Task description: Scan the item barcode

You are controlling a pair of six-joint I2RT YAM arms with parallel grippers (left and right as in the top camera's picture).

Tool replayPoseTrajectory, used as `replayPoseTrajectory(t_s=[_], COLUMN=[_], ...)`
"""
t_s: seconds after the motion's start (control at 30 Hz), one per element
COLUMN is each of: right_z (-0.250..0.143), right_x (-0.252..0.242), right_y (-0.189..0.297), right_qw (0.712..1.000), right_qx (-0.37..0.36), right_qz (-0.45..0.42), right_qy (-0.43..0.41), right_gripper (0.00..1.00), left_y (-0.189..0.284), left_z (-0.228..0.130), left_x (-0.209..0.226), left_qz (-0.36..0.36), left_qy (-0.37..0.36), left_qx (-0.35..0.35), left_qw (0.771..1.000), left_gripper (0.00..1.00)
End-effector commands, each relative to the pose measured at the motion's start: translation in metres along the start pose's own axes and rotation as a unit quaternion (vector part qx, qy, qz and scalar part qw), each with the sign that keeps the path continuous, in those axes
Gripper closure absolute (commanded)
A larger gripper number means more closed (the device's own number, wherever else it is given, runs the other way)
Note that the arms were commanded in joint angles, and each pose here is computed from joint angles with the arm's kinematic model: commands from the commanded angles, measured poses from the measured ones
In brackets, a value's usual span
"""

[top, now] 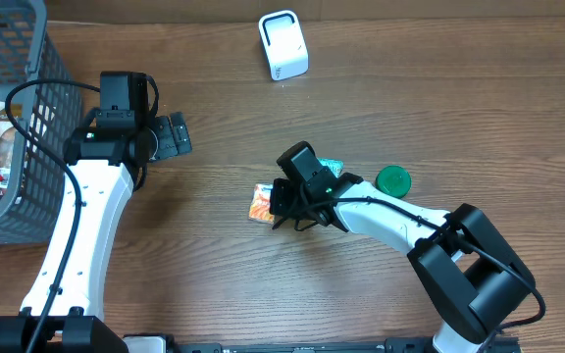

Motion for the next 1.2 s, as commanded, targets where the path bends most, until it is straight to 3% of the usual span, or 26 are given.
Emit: replayPoseTrajectory(t_s=[0.0, 0.07, 0.33, 0.67, 0.8, 1.0, 1.07, 1.17], right_z=[0.003, 0.003, 0.007, 0.024, 0.024, 0.025, 0.024, 0.033], right_x=[-0.007, -0.01, -0.011, -0.039, -0.043, -0.049, -0.042, -0.012], right_y=[-0.001, -0.001, 0.001, 0.008, 0.009, 0.009, 0.01, 0.024], right_qw=[1.0, 0.999, 0.999, 0.998, 0.997, 0.996, 0.997, 0.999], right_qx=[-0.005, -0.004, -0.006, -0.011, -0.011, -0.017, -0.01, -0.008], right_qz=[-0.013, -0.019, -0.02, -0.064, -0.074, -0.092, -0.075, -0.036], right_qy=[0.017, 0.027, 0.039, -0.002, -0.005, -0.006, -0.004, 0.022], right_gripper=[0.87, 0.78, 0.66, 0.68, 0.8, 0.82, 0.81, 0.67], left_y=[0.007, 0.007, 0.007, 0.007, 0.007, 0.007, 0.007, 0.007], left_z=[0.006, 0.006, 0.006, 0.006, 0.006, 0.006, 0.006, 0.006], left_x=[0.002, 0.002, 0.002, 0.002, 0.002, 0.002, 0.002, 0.002], left_qz=[0.006, 0.006, 0.006, 0.006, 0.006, 0.006, 0.006, 0.006], left_qy=[-0.004, -0.004, -0.004, -0.004, -0.004, -0.004, -0.004, -0.004], left_qx=[-0.013, -0.013, -0.013, -0.013, -0.013, -0.013, -0.013, -0.013], left_qw=[1.0, 1.0, 1.0, 1.0, 1.0, 1.0, 1.0, 1.0], left_gripper=[0.0, 0.0, 0.0, 0.0, 0.0, 0.0, 0.0, 0.0])
Point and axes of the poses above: each gripper's point midway between its finger pads, its own y axis back along the fingers, its own x axis along the line the jaws close on, z = x × y, the point moved 5 cm from there along y, back along the fingers, and after that the axes turned 14 degrees about -y, right-handed, at the moved point
